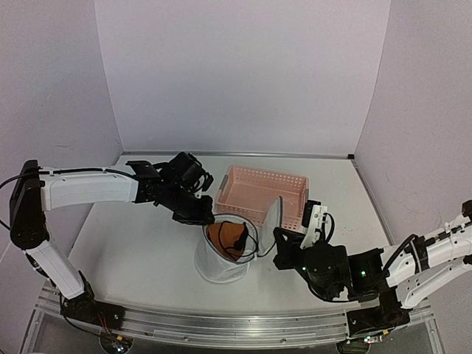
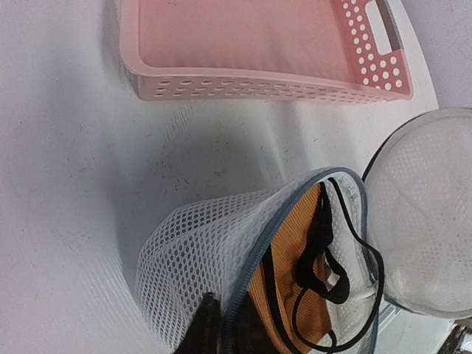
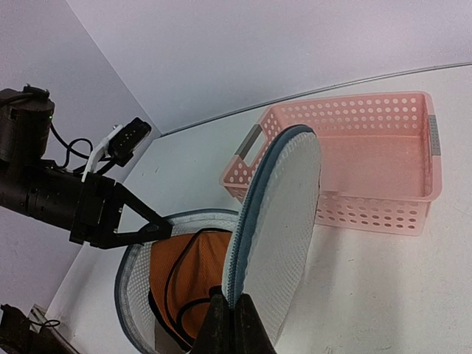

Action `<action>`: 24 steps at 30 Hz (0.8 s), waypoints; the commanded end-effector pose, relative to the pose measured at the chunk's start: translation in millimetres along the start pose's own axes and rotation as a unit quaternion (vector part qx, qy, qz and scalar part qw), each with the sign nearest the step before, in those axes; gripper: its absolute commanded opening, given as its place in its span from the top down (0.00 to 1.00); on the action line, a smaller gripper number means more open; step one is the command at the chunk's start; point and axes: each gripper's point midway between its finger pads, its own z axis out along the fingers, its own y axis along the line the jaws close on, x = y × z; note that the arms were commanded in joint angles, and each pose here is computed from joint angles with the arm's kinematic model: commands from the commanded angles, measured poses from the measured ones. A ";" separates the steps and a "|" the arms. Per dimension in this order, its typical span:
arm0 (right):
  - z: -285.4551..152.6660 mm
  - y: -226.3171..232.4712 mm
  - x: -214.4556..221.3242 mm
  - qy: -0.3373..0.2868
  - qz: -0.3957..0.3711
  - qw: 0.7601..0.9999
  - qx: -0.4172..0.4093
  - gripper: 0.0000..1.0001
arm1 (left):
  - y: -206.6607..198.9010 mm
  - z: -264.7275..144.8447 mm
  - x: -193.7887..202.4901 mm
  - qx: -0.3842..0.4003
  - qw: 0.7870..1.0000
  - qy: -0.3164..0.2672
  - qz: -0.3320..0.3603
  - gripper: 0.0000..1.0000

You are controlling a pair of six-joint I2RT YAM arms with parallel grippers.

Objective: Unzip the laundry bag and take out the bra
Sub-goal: Open the lid of the laundry bag.

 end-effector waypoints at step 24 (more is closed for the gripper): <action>-23.6 -88.4 28.7 0.032 0.079 0.991 0.103 0.58 | -1.8 -27.9 8.0 0.018 0.998 -0.046 -0.026 1.00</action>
